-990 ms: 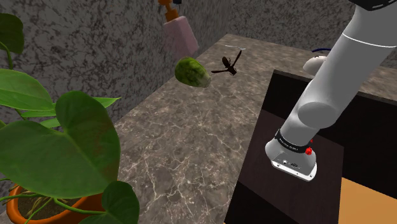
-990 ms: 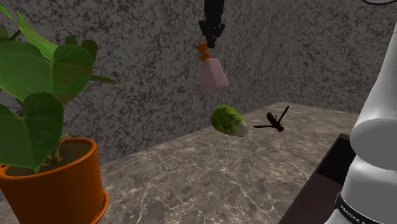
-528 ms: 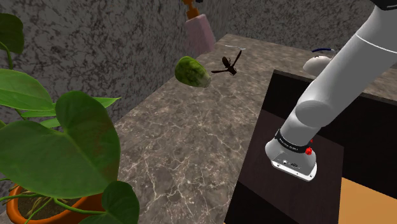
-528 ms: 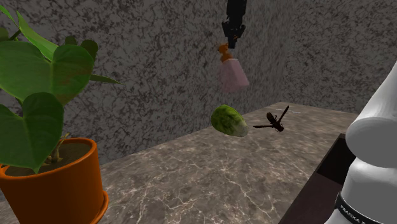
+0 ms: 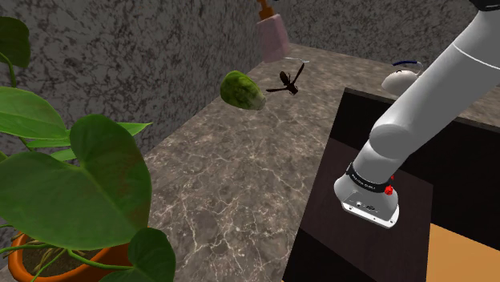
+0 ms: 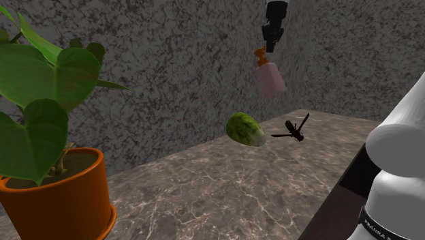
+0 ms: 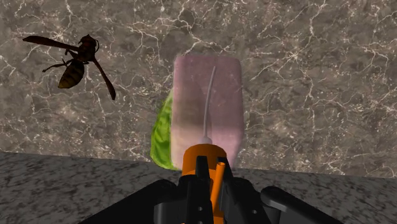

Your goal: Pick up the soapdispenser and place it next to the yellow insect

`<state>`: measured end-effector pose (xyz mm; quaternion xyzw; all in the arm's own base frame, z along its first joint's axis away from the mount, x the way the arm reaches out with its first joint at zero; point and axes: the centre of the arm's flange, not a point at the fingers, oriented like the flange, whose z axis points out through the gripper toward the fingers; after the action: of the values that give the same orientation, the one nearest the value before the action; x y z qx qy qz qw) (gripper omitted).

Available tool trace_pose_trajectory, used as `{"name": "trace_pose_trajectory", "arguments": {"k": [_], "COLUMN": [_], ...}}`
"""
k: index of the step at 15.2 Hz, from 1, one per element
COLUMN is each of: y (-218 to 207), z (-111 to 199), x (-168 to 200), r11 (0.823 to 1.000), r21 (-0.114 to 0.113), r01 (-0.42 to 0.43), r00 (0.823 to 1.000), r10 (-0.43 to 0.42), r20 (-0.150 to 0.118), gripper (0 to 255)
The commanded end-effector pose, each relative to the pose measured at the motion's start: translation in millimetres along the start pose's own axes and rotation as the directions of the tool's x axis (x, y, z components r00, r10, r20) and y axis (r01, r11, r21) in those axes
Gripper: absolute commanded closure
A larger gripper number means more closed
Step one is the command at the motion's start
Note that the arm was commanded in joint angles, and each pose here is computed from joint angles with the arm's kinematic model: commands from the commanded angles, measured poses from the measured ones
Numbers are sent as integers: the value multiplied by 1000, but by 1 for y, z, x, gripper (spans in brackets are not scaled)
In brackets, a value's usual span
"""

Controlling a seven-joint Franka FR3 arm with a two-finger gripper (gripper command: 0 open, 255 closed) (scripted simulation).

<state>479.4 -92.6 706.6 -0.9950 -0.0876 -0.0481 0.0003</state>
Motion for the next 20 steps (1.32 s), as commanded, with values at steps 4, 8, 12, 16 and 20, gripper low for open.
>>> {"name": "trace_pose_trajectory", "arguments": {"k": [4, 8, 12, 16, 20], "y": [59, 107, 155, 204, 252], "z": [-1, -2, -4, -6, -8], "x": [-29, -50, -72, -93, -115], "r11": [1000, 1000, 1000, 1000, 1000], "r21": [0, 0, 0, 0, 0], "r01": [2, 2, 2, 2, 2], "r00": [1000, 1000, 1000, 1000, 1000], "r10": [-2, -2, -2, -2, -2], "r20": [0, 0, 0, 0, 0], "gripper": [255, 255, 255, 255, 255]}}
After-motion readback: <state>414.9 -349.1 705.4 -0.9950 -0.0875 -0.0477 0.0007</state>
